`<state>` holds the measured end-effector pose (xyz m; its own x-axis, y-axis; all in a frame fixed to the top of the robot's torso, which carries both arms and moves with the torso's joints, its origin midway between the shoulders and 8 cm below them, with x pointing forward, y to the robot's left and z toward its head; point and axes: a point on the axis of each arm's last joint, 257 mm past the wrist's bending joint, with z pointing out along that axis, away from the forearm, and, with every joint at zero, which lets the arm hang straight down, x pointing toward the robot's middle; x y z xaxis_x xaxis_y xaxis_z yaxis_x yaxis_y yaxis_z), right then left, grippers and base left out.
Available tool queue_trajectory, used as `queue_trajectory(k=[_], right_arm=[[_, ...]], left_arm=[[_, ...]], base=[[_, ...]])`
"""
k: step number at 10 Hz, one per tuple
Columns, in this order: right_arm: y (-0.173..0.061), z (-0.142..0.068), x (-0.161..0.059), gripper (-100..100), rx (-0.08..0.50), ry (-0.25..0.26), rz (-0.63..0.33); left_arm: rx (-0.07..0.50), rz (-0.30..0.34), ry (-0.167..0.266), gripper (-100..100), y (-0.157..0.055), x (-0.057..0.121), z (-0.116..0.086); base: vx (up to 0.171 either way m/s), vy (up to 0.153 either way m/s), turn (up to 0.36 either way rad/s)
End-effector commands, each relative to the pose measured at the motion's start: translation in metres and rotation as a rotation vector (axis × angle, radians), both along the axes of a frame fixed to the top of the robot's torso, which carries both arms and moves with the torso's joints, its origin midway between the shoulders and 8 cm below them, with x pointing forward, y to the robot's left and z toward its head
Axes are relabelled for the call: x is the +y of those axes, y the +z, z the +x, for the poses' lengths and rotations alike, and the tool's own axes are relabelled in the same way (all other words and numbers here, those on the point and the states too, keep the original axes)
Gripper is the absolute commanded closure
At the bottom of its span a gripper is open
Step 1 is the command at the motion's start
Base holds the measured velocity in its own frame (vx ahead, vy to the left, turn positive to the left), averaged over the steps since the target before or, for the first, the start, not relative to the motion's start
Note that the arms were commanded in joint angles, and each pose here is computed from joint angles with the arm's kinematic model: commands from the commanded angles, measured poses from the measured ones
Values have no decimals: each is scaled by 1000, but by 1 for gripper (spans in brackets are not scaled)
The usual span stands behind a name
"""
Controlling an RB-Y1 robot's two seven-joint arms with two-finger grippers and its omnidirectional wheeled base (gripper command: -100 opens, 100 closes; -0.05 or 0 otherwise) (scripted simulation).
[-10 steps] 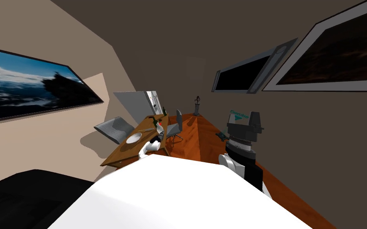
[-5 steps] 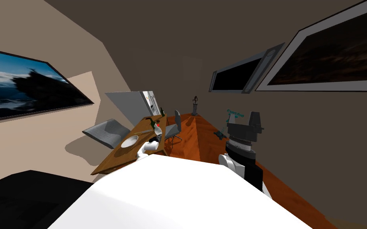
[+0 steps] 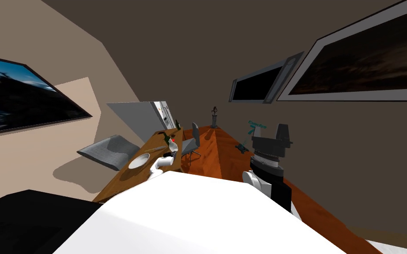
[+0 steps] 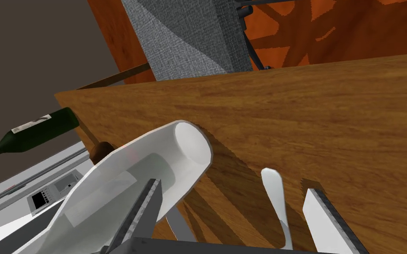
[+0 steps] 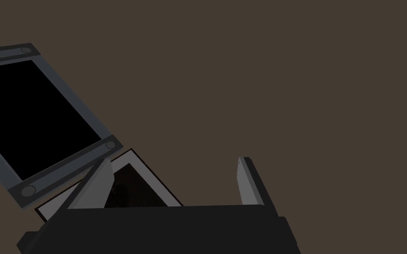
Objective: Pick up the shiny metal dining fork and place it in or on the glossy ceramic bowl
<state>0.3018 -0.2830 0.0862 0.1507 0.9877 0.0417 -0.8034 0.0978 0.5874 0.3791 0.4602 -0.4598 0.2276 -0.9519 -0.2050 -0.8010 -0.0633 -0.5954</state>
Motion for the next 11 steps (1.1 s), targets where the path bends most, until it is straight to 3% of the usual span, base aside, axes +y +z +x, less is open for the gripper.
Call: queue_trajectory(k=[1,2,3,4,6,7,8,9,11], right_arm=[[0,0,0,0,0,0,0],[0,0,0,0,0,0,0],[0,0,0,0,0,0,0],[0,0,0,0,0,0,0],[0,0,0,0,0,0,0],[0,0,0,0,0,0,0],[0,0,0,0,0,0,0],[0,0,0,0,0,0,0],[0,0,0,0,0,0,0]], left_arm=[[65,-12,55,-100,-12,19,-18],[86,-18,60,-100,-17,19,-24],[133,-30,107,-100,-24,34,-38],[149,-34,111,-100,-28,33,-43],[226,-61,199,-100,-37,58,-70],[255,-71,206,-100,-42,56,-78],[294,-89,248,-100,-46,65,-93],[306,-93,252,-100,-50,64,-97],[380,-134,329,-100,-58,75,-126]], base=[[34,45,-129],[29,43,-79],[29,45,-158],[23,48,-60],[26,69,-171],[29,66,-38],[23,47,-66],[17,40,-62],[19,57,-120]])
